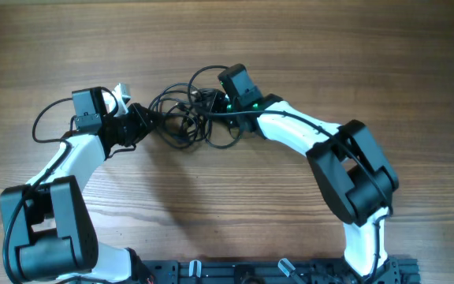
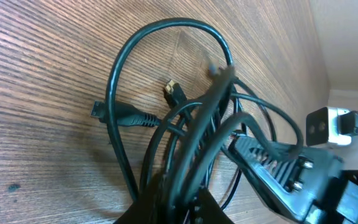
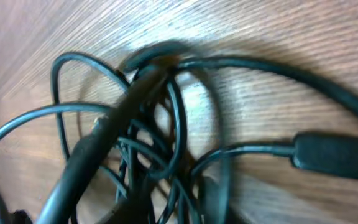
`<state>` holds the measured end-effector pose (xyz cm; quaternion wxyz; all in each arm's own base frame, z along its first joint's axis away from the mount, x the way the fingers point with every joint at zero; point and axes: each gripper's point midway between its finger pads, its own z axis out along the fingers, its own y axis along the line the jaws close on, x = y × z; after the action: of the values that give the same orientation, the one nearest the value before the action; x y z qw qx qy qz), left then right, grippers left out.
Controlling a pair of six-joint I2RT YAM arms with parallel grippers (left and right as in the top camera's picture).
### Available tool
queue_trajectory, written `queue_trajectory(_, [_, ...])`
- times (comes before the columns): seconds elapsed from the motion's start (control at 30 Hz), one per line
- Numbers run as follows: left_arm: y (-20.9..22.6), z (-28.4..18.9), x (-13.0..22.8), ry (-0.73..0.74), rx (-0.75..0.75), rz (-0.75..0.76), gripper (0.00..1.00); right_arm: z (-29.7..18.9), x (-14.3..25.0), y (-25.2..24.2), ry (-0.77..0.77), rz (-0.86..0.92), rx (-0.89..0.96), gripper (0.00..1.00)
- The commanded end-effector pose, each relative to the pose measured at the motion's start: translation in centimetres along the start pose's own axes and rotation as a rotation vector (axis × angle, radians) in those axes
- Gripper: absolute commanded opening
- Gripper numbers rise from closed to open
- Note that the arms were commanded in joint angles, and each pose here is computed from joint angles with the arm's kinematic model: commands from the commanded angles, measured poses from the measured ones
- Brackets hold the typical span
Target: Untangle cables
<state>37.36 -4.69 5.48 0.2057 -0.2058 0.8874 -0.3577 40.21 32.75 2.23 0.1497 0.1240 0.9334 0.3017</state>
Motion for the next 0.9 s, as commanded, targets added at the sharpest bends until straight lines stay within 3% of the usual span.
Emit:
queue_trajectory(0.0, [-0.4, -0.2, -0.3, -0.014, 0.006, 0.012, 0.15, -0.4, -0.7, 0.1, -0.009, -0.037, -0.014, 0.04])
queue_trajectory(0.33, [0.7, -0.3, -0.9, -0.049, -0.061, 0.002, 0.13, -13.3, 0.3, 7.2, 0.211, -0.309, -0.448, 0.04])
queue_trajectory(0.5, [1.0, -0.3, -1.0, -0.056, -0.078, -0.001, 0.13, -18.1, 1.4, 7.5, 0.318, -0.356, -0.609, 0.04])
queue_trajectory(0.6, [2.4, -0.5, -1.2, -0.079, -0.152, -0.061, 0.11, -21.8, 2.4, 8.2, 0.402, -0.439, -0.842, 0.04])
queue_trajectory(0.87, [4.8, -1.7, -2.0, -0.124, -0.227, -0.145, 0.1, -21.2, 0.2, 5.6, 0.351, -0.361, -0.74, 0.04])
